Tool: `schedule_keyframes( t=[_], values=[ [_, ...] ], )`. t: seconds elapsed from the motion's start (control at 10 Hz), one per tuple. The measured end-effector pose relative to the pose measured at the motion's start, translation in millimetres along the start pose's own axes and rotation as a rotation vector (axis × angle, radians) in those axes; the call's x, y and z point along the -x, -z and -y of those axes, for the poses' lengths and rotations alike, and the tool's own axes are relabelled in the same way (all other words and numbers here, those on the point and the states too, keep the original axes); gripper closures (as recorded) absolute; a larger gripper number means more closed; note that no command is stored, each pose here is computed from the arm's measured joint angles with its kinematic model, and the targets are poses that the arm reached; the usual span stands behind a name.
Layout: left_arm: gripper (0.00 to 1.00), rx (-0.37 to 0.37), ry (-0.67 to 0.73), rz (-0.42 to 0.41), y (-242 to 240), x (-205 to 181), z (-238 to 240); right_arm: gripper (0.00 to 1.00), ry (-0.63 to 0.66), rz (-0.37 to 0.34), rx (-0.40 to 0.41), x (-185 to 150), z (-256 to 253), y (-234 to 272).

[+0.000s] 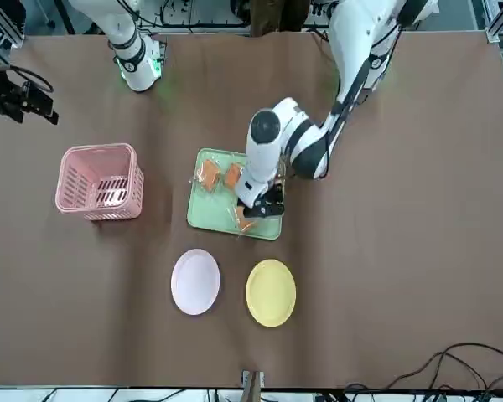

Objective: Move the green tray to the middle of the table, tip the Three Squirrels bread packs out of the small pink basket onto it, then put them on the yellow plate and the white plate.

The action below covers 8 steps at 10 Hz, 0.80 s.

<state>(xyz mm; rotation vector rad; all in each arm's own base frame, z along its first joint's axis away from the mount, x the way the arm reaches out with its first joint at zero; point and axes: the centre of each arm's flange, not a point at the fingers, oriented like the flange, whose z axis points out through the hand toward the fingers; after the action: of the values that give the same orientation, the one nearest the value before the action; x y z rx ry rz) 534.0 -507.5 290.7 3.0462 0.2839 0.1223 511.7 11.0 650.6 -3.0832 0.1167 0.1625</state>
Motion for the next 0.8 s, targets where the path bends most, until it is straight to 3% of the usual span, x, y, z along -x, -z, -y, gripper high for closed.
schedule_keyframes(
  t=[0.2,0.4,0.5,0.8],
  values=[
    [0.00,0.043,0.175,0.001,-29.7,4.2,-8.0,0.02,0.002,0.001,0.001,0.3,2.7,-0.3],
    [0.00,0.140,0.287,-0.024,-44.1,0.4,-15.6,0.02,0.001,0.005,0.001,0.4,2.5,-0.9],
    [0.00,0.169,0.316,-0.035,-53.8,-3.0,-15.1,0.03,0.001,0.009,0.001,0.7,2.4,-1.4],
    [0.00,0.156,0.300,-0.043,-81.3,11.9,-20.9,0.02,-0.001,0.013,0.002,0.9,2.0,-1.8]
  ],
)
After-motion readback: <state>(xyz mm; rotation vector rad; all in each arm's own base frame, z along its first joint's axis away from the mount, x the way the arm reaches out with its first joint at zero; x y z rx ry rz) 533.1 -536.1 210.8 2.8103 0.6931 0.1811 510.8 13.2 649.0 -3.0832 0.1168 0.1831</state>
